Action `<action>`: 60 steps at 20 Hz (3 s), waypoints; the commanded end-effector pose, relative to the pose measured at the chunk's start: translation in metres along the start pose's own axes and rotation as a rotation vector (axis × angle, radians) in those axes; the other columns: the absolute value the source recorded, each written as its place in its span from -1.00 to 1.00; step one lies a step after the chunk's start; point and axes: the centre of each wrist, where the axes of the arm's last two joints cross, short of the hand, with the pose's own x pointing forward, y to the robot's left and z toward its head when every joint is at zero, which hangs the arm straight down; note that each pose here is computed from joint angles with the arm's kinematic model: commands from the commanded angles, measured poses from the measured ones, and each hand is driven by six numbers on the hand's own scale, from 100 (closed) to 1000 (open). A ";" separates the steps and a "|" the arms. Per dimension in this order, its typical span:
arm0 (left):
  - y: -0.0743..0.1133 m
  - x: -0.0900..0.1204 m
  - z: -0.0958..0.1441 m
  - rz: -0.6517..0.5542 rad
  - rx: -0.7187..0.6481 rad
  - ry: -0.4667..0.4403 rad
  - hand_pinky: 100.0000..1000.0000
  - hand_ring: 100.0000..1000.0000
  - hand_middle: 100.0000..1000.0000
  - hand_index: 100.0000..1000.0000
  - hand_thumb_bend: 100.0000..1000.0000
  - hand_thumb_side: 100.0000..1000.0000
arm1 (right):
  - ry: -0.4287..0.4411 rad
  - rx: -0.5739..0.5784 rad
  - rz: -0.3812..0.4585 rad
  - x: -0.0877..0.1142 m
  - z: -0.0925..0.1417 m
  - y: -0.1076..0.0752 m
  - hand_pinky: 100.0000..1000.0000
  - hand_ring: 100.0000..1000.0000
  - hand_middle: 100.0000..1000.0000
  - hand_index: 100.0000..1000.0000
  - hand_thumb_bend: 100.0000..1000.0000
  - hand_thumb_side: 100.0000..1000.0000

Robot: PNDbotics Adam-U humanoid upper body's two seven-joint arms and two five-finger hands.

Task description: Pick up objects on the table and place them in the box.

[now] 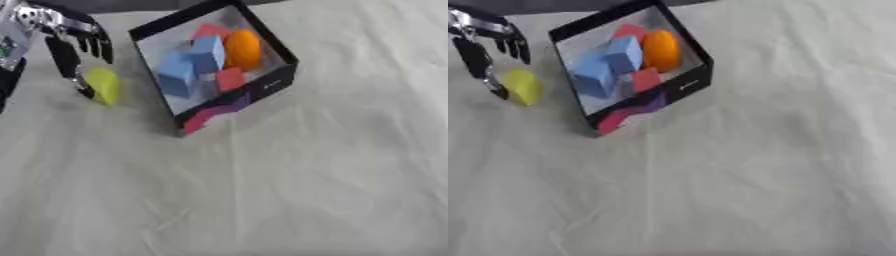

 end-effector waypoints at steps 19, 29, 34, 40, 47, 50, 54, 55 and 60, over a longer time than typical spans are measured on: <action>-0.012 -0.015 -0.005 0.050 0.108 0.042 0.43 0.32 0.14 0.27 -0.34 -1.00 | -0.027 0.001 0.019 0.007 -0.005 -0.005 0.50 0.54 0.45 0.73 -1.00 0.34; 0.017 -0.012 0.023 0.024 0.280 0.021 0.26 0.02 -0.26 -0.12 -0.77 -1.00 | -0.027 0.002 0.025 0.007 -0.005 -0.007 0.50 0.54 0.45 0.73 -1.00 0.33; 0.067 0.013 0.070 0.013 0.451 -0.059 0.26 -0.02 -0.27 -0.15 -0.85 -1.00 | -0.027 -0.009 0.036 0.007 -0.004 -0.011 0.50 0.53 0.44 0.72 -1.00 0.32; 0.093 0.060 0.072 0.001 0.535 -0.202 0.23 -0.03 -0.25 -0.13 -0.77 -1.00 | -0.024 -0.007 0.030 0.006 -0.004 -0.010 0.50 0.53 0.44 0.72 -1.00 0.32; 0.091 0.103 0.026 -0.051 0.549 -0.231 0.20 -0.01 -0.19 -0.06 -0.58 -1.00 | -0.025 0.006 0.007 0.007 -0.006 -0.004 0.50 0.53 0.44 0.72 -1.00 0.32; 0.084 0.109 0.008 -0.054 0.548 -0.214 0.20 0.00 -0.16 -0.03 -0.56 -1.00 | -0.026 0.013 -0.002 0.007 -0.007 -0.002 0.50 0.53 0.44 0.72 -1.00 0.33; 0.075 0.108 -0.008 -0.050 0.530 -0.194 0.20 0.01 -0.14 -0.01 -0.56 -1.00 | -0.021 0.015 -0.006 0.006 -0.006 -0.001 0.50 0.54 0.44 0.72 -1.00 0.34; 0.073 0.108 -0.011 -0.050 0.524 -0.191 0.21 0.02 -0.13 0.00 -0.55 -1.00 | -0.019 0.015 -0.006 0.005 -0.006 -0.001 0.50 0.53 0.44 0.72 -1.00 0.34; 0.066 0.111 -0.021 -0.060 0.504 -0.202 0.24 0.04 -0.09 0.05 -0.35 -1.00 | -0.010 0.024 -0.005 0.003 -0.006 0.001 0.50 0.53 0.44 0.72 -1.00 0.36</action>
